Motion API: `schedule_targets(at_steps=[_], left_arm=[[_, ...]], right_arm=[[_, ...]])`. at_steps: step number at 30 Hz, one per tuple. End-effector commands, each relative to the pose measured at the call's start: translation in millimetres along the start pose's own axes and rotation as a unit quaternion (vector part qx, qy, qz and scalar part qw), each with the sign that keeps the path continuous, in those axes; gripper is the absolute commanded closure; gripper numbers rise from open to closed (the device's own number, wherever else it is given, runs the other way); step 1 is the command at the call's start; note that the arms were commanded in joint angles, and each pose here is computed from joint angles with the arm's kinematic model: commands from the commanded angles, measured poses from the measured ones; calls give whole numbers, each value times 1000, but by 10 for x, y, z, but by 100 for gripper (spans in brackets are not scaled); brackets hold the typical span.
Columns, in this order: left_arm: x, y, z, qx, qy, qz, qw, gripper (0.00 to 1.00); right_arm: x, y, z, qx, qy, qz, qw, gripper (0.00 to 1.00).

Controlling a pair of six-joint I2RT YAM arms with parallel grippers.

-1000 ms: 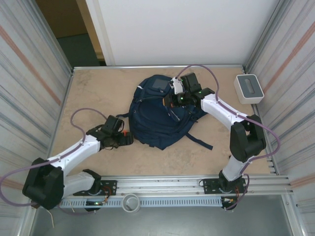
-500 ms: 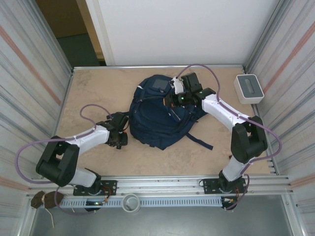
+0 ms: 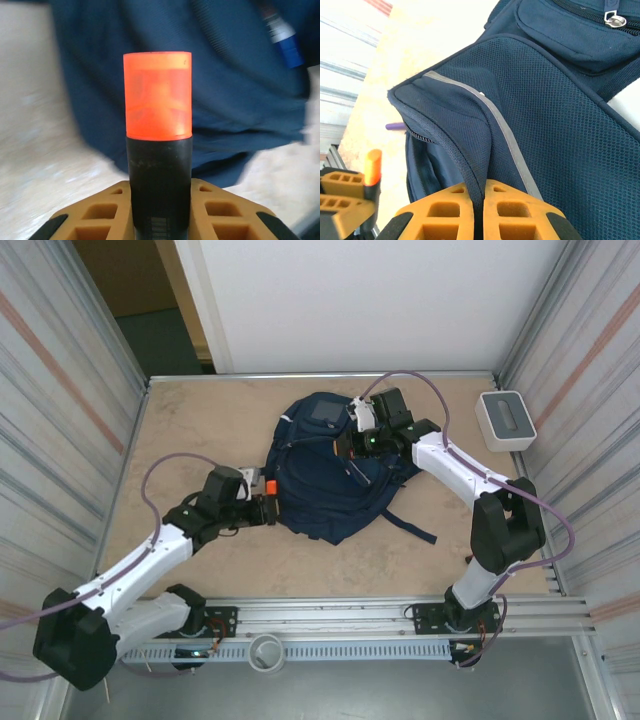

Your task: Pack the student bag

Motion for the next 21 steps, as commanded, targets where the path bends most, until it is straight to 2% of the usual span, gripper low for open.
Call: schedule_targets(at_steps=[1, 8, 10, 14, 15, 18, 21], left_arm=[[-365, -445, 57, 131, -30, -40, 990, 81], [-866, -761, 464, 174, -46, -85, 980, 79], [-968, -789, 628, 167, -49, -101, 980, 78], [-1075, -749, 898, 143, -56, -128, 980, 70], [-1087, -724, 938, 132, -59, -129, 981, 66], [-1107, -697, 941, 103, -72, -118, 985, 46], [-1085, -682, 856, 85, -73, -95, 989, 37]], right_arm=[[-184, 216, -127, -30, -24, -1, 999, 100], [-352, 429, -211, -51, -37, -10, 998, 100], [-388, 473, -224, -54, -39, -13, 998, 100], [-410, 496, -232, -55, -41, -14, 998, 100], [-411, 493, -237, -53, -42, -14, 998, 100], [-402, 473, -253, -47, -42, -15, 998, 100], [-387, 446, -264, -41, -42, -16, 998, 100]])
Point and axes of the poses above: each hand's point on the last joint's axis, 136 mm out from that joint toward the fingers, its own z axis out along the fingers, its own y axis along the line the jaws close on, x = y × z, the point moved 5 cm from there along -z, back along the fingers, and after that the axes turned 8 degrees about z, right-handed, at the moved point
